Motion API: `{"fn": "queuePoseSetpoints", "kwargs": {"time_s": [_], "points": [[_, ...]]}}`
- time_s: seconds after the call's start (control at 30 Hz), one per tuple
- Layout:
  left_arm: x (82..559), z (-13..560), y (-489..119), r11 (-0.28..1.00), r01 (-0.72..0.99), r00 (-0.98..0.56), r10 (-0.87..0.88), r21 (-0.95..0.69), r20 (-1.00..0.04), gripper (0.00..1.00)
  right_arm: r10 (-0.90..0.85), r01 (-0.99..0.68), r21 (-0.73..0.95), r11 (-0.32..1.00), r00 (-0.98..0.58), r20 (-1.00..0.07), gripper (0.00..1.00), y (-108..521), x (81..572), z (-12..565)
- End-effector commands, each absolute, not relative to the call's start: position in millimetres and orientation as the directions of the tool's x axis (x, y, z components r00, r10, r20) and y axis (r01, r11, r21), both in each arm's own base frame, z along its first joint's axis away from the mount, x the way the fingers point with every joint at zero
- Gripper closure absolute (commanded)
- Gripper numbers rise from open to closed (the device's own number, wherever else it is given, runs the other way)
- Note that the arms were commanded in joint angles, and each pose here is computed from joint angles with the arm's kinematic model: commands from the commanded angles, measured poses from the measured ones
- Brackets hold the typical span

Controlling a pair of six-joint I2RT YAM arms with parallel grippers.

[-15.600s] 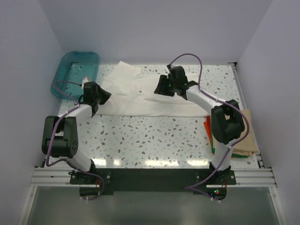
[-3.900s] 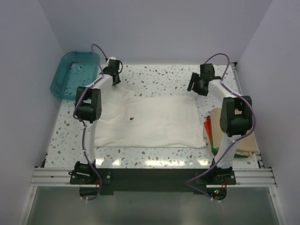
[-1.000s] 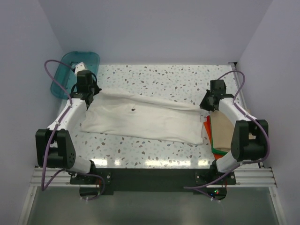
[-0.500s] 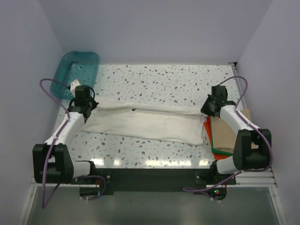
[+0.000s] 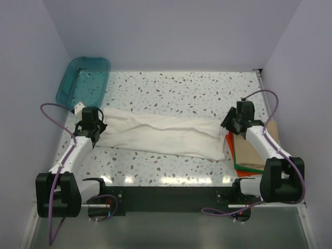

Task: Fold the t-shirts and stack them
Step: Fold the tshirt

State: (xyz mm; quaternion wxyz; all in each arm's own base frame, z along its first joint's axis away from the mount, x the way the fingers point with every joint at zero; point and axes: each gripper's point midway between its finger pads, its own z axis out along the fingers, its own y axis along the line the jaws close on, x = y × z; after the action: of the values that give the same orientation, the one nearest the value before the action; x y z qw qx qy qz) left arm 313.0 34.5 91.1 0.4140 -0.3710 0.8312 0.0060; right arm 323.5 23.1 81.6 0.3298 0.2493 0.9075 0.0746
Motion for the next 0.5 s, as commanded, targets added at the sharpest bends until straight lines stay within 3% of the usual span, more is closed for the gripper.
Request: {"fn": "queuePoseSetpoints", "kwargs": {"time_s": [0.0, 0.3, 0.47], "points": [[317.4, 106.4, 40.1, 0.695, -0.624, -0.298, -0.633, -0.356, -0.714, 0.86, 0.499, 0.350, 0.356, 0.867, -0.611, -0.615, 0.53, 28.1, 337.7, 108.4], [316.1, 97.9, 31.6, 0.693, -0.605, -0.306, -0.656, -0.391, -0.690, 0.87, 0.438, 0.327, 0.292, 0.899, -0.677, -0.592, 0.53, 62.4, 327.0, 93.5], [316.8, 94.3, 23.5, 0.703, -0.573, -0.317, -0.665, -0.422, -0.677, 0.69, 0.514, 0.390, 0.335, 0.858, -0.677, -0.528, 0.51, 68.9, 309.7, 72.6]]}}
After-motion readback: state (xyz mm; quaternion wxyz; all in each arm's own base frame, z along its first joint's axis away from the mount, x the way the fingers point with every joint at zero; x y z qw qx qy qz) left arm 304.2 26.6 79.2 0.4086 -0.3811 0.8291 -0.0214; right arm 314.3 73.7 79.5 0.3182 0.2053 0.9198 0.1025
